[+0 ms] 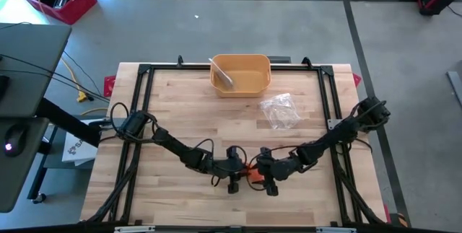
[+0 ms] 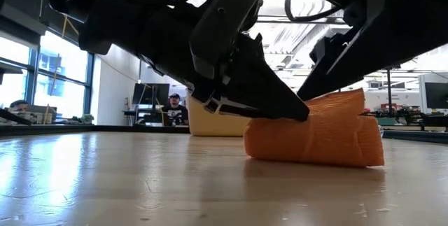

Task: Roll bandage
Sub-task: Put the rolled orange bandage into the transparent zip bag

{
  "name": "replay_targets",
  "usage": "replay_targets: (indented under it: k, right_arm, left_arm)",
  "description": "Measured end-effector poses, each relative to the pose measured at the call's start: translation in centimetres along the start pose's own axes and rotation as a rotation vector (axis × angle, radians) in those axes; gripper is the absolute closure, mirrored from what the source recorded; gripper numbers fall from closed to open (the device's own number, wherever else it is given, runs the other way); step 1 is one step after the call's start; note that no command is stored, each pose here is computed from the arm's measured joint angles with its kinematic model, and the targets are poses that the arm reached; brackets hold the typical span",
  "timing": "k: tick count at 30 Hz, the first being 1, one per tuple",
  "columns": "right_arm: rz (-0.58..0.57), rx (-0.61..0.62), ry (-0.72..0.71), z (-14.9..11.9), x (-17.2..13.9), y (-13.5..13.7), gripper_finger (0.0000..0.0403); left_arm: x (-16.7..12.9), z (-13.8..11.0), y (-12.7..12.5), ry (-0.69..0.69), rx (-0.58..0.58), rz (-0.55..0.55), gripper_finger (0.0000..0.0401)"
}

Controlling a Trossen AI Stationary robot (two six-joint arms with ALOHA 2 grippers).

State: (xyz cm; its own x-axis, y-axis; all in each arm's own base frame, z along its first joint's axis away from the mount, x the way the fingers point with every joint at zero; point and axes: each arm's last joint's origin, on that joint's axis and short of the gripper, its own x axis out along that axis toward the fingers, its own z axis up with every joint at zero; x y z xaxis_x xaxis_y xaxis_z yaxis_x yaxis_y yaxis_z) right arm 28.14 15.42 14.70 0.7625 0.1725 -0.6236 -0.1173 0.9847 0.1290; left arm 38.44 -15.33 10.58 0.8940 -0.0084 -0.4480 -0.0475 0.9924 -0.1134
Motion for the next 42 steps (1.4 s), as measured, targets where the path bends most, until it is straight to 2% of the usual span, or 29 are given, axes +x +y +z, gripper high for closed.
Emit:
replay_targets:
  k: [5, 8, 14, 19, 23, 26, 27, 29, 32, 35, 39, 42]
  right_arm:
    - [-0.033, -0.021, 0.034, -0.8, 0.9, -0.3, 0.0134]
    - [-0.118, 0.052, 0.042, -1.7, 1.7, -0.5, 0.0133]
    - [-0.122, 0.058, 0.079, -2.7, 2.7, -0.6, 0.0142]
    - [-0.141, 0.041, 0.109, -3.6, 3.2, -0.5, 0.0192]
    - [-0.140, -0.007, 0.140, -3.6, 2.5, -0.2, 0.0276]
    - [-0.160, -0.042, 0.225, -3.5, 0.7, -0.2, 0.0349]
    - [-0.172, -0.044, 0.259, -3.6, -0.1, -0.1, 0.0362]
    - [-0.206, -0.041, 0.333, -3.8, -2.1, 0.1, 0.0362]
    - [-0.281, 0.000, 0.411, -4.6, -5.5, 1.0, 0.0362]
    - [-0.385, 0.080, 0.436, -5.5, -9.4, 1.7, 0.0362]
    - [-0.514, 0.228, 0.357, -6.8, -14.1, 2.4, 0.0362]
    - [-0.566, 0.318, 0.262, -7.6, -16.3, 2.6, 0.0362]
  left_arm:
    - [-0.1, 0.2, -0.1, -0.007, 0.000, -0.003, 0.0298]
    - [-0.5, 0.9, -0.1, -0.019, 0.000, -0.008, 0.0298]
    - [-2.5, 2.9, -0.6, -0.015, 0.016, 0.008, 0.0298]
    - [-4.3, 4.3, -0.5, -0.008, 0.063, 0.090, 0.0298]
    - [-4.6, 4.6, 0.2, 0.016, 0.078, 0.148, 0.0298]
    - [-4.4, 4.9, 0.8, 0.013, 0.073, 0.152, 0.0298]
    - [-4.3, 5.1, 1.1, 0.014, 0.065, 0.139, 0.0298]
    - [-3.8, 5.5, 2.3, 0.020, 0.037, 0.111, 0.0298]
    - [-2.9, 6.5, 5.4, 0.020, -0.035, 0.065, 0.0298]
    - [-1.7, 7.5, 8.8, 0.017, -0.041, 0.088, 0.0298]
    - [0.8, 9.2, 12.6, 0.007, 0.016, 0.106, 0.0298]
    - [3.6, 10.9, 14.8, -0.033, 0.023, 0.094, 0.0298]
